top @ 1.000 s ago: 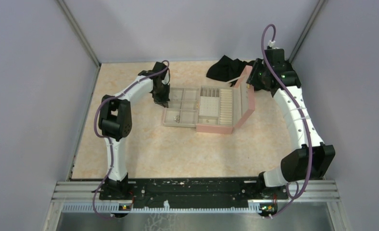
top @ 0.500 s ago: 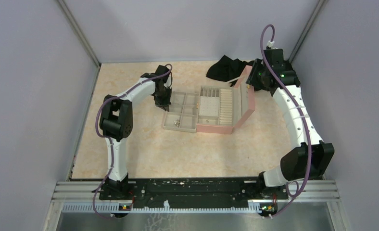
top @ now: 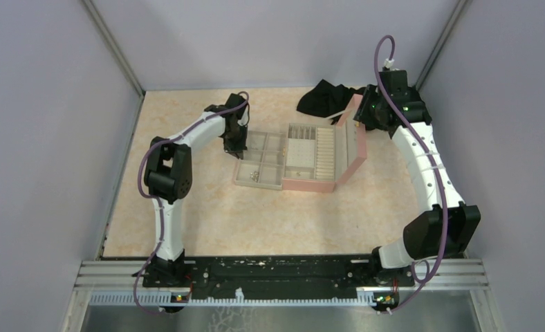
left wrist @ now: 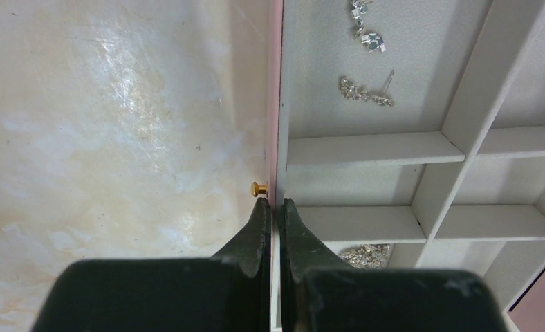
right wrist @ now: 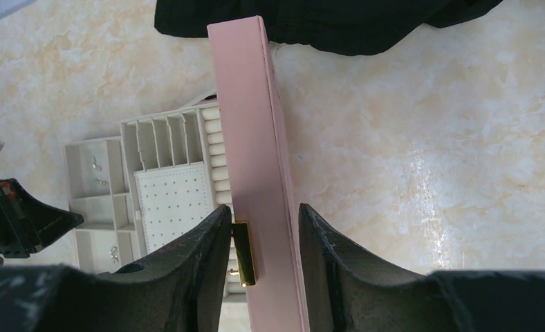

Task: Organize the mixed jewelry

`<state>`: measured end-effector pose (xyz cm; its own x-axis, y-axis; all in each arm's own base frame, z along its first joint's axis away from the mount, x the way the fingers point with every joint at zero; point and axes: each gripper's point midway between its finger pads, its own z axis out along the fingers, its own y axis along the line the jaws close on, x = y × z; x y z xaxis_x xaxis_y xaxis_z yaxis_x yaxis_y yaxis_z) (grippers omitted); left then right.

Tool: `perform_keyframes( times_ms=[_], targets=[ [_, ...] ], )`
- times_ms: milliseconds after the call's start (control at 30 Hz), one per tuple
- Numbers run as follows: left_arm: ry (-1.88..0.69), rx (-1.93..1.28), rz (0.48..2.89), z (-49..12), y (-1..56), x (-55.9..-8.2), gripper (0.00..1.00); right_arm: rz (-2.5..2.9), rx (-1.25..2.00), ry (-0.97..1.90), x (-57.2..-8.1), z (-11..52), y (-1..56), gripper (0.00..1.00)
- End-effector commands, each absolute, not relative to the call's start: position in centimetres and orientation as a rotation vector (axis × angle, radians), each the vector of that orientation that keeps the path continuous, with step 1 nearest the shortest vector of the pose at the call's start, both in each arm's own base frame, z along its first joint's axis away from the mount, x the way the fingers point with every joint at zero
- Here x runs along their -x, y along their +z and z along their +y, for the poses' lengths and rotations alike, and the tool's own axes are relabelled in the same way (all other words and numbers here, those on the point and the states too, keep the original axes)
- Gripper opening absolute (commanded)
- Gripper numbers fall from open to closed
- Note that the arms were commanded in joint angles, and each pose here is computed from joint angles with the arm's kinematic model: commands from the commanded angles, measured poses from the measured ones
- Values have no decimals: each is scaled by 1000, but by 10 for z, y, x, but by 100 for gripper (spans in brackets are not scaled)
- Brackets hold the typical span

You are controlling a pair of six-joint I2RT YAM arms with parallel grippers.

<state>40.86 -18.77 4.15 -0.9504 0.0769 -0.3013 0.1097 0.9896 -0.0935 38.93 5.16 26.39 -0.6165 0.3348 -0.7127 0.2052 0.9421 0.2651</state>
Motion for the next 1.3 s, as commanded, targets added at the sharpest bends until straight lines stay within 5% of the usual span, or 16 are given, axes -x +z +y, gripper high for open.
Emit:
perform_keyframes(
  times_ms=[0,767,1267],
  targets=[
    [-185,-77,2789,-198,53,-421,0,2173,-354,220,-398,54,291,41],
    [-171,8,2774,-199,52,-424,0,2174,-346,207,-395,51,292,41],
    [-371,-304,2753,-246,57,-395,0,2175,-349,232,-397,55,291,41]
  ],
)
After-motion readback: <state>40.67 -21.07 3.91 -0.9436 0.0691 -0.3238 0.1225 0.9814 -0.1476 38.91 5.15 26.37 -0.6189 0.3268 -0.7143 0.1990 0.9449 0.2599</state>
